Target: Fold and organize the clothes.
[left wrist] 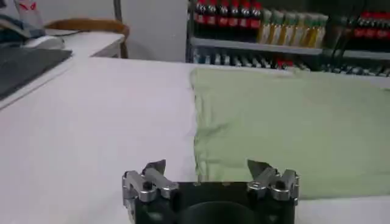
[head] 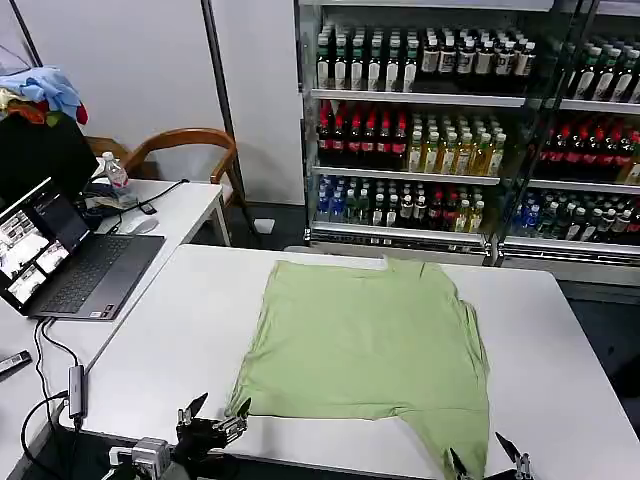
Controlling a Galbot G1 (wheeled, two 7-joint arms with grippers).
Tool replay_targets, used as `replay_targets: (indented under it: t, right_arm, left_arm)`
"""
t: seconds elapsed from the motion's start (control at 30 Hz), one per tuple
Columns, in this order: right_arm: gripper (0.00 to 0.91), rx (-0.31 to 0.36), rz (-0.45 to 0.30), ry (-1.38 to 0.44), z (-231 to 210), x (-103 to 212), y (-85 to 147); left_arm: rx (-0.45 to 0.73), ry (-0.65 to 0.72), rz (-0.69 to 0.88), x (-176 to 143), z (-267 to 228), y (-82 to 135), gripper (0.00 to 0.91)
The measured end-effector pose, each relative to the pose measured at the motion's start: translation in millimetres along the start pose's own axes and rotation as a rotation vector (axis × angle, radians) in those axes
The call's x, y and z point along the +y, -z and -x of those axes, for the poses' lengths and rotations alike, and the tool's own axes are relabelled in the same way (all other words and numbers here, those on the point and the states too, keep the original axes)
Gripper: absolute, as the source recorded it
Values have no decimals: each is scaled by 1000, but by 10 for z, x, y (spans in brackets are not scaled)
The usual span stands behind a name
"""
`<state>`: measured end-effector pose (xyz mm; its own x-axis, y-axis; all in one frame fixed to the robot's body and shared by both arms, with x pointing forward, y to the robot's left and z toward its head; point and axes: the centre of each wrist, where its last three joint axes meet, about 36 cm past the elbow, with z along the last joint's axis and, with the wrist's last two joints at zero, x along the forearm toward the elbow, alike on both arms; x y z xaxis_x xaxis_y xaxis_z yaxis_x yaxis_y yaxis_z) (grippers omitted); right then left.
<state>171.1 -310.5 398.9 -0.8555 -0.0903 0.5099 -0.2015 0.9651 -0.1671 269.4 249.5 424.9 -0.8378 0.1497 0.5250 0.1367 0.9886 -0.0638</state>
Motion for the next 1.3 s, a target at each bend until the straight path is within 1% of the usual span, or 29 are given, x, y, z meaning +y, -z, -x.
replay_targets:
  t: [0.2, 0.57, 0.6, 0.63, 0.67, 0.7, 0.73, 0.93, 1.3]
  right_arm:
    - [907, 10, 23, 4, -21, 12, -60]
    - [907, 21, 97, 31, -26, 49, -127]
    - [907, 22, 100, 32, -27, 50, -129]
    - [907, 23, 104, 33, -26, 52, -134]
    - [836, 24, 108, 34, -26, 54, -137]
    - [272, 25, 111, 35, -25, 56, -142]
    - [0, 27, 115, 35, -25, 59, -147]
    - [0, 31, 131, 44, -36, 74, -151]
    - [0, 28, 139, 43, -39, 73, -155]
  left_arm:
    - [29, 8, 5, -22, 27, 2, 907]
    - [41, 24, 10, -40, 88, 1, 907]
    - [42, 24, 10, -44, 97, -5, 635]
    - [43, 26, 12, -47, 110, -13, 111]
    - [45, 28, 13, -49, 123, -22, 40]
    - [47, 31, 15, -50, 133, -32, 40]
    - [52, 35, 18, -51, 144, -47, 40]
    - [59, 45, 34, -83, 148, -102, 40]
    - [57, 43, 70, -161, 159, -207, 40]
